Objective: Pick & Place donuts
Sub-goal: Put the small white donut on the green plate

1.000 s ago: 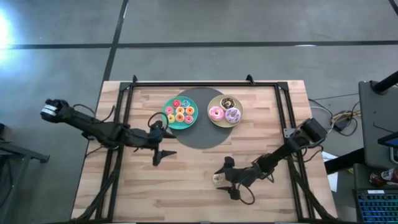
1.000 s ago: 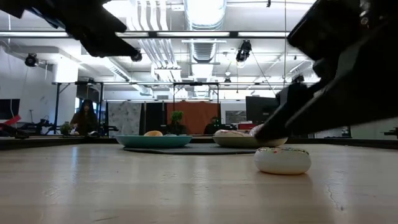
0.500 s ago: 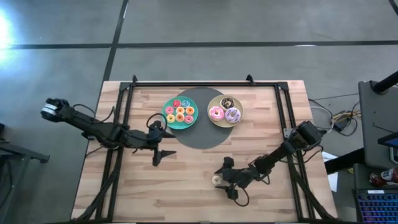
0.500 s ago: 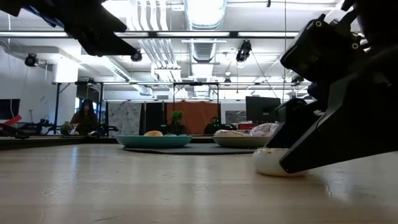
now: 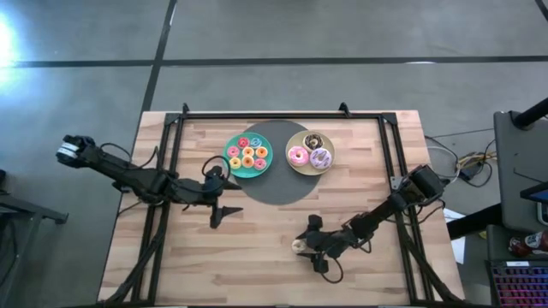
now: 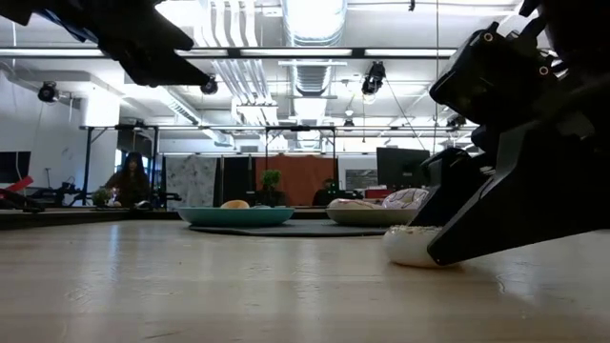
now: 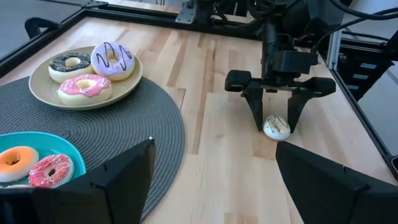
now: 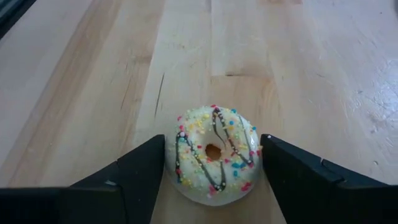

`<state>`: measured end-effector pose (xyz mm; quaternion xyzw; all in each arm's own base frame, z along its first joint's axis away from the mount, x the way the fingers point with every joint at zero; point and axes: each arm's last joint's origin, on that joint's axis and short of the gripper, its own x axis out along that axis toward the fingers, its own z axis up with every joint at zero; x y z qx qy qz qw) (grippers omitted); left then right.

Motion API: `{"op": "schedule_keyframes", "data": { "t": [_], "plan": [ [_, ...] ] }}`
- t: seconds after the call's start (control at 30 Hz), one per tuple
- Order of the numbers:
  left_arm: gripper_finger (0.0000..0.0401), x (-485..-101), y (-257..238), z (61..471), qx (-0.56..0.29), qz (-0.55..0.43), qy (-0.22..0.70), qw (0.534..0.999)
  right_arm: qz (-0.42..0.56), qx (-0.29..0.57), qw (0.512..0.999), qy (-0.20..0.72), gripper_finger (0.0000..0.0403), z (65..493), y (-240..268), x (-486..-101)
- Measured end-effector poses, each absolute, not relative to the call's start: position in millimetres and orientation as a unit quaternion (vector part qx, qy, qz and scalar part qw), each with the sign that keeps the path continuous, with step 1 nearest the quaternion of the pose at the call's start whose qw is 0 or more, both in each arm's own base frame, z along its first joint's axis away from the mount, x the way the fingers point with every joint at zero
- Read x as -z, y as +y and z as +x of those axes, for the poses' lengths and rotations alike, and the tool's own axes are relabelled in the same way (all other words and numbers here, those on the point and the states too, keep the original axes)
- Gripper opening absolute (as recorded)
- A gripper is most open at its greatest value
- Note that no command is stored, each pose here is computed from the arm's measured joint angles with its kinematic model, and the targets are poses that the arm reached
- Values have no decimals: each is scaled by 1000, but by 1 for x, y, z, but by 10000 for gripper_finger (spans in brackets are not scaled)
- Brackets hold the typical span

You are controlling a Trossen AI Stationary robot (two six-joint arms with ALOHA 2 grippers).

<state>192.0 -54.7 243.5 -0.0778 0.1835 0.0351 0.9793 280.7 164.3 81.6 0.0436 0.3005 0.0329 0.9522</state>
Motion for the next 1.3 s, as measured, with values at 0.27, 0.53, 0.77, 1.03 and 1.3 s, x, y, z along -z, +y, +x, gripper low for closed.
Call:
{"op": "schedule_keyframes", "data": {
  "t": [0.27, 0.53, 0.77, 1.03, 1.3],
  "plan": [
    [307, -239, -51, 188, -85, -56, 203, 974, 30, -35, 958, 284, 225, 285, 158, -93],
    [307, -228, -47, 182, -125, -46, 231, 964, 1, -19, 964, 265, 214, 297, 140, -105],
    [307, -193, -43, 160, -180, -55, 222, 957, -10, -15, 972, 235, 214, 328, 111, -124],
    [307, -172, -41, 138, -156, -100, 158, 970, -2, 4, 973, 230, 214, 370, 58, -153],
    [307, -174, -41, 131, -143, -87, 138, 976, 7, 54, 970, 238, 214, 411, -4, -183]
  ]
}}
